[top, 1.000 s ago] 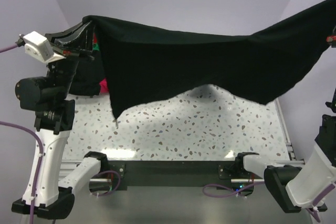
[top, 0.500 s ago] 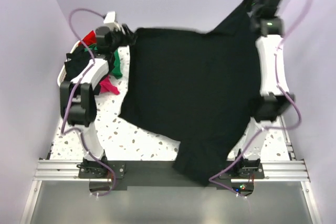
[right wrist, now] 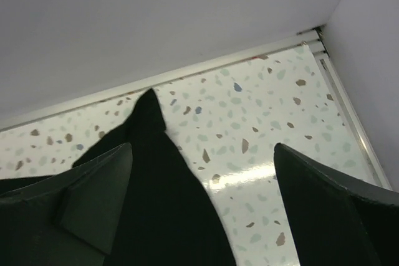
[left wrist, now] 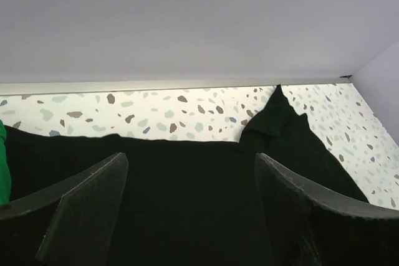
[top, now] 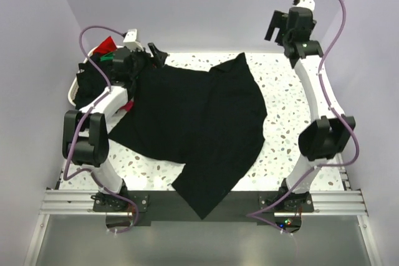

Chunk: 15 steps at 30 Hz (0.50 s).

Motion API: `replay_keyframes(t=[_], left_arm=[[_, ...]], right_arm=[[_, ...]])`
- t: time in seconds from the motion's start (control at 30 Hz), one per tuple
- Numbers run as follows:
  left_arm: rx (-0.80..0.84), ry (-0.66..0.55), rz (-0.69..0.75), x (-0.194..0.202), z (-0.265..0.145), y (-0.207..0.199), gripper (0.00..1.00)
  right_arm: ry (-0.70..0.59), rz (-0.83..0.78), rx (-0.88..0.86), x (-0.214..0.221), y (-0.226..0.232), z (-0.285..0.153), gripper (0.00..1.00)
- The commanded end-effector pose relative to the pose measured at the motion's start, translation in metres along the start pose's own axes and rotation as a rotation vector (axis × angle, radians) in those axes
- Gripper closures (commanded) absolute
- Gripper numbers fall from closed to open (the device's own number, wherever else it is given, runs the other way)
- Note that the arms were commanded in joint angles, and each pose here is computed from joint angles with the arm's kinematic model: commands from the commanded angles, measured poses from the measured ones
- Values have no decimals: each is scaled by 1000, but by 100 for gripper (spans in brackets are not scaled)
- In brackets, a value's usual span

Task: Fold and stack the t-shirts
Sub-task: Flatten the tshirt out

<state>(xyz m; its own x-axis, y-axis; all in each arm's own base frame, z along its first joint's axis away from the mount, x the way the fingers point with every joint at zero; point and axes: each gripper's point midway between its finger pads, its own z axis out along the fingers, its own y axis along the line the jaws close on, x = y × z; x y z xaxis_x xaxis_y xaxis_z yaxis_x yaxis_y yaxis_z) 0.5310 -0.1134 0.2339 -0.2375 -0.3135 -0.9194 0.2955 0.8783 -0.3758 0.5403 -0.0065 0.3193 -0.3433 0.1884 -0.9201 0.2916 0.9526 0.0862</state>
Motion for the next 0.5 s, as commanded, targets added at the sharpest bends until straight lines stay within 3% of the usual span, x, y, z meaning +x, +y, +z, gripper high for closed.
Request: replay_keyframes(t=[0.0,0.23,0.37,0.47], left_arm=[[-26,21,15,23,-9,7,12],[-49,95,21,56,-28,14,11],[-73,127,21,66,-34,20,10],[-66,138,21,71,-35,20,10]], right_arm=[[-23,-8,-106,17,50,-29,1],[250,13,-334,155,116,-31,1],[399,11,-359,225,124,-15,1],[464,-3,-357,250,126,-6,1]])
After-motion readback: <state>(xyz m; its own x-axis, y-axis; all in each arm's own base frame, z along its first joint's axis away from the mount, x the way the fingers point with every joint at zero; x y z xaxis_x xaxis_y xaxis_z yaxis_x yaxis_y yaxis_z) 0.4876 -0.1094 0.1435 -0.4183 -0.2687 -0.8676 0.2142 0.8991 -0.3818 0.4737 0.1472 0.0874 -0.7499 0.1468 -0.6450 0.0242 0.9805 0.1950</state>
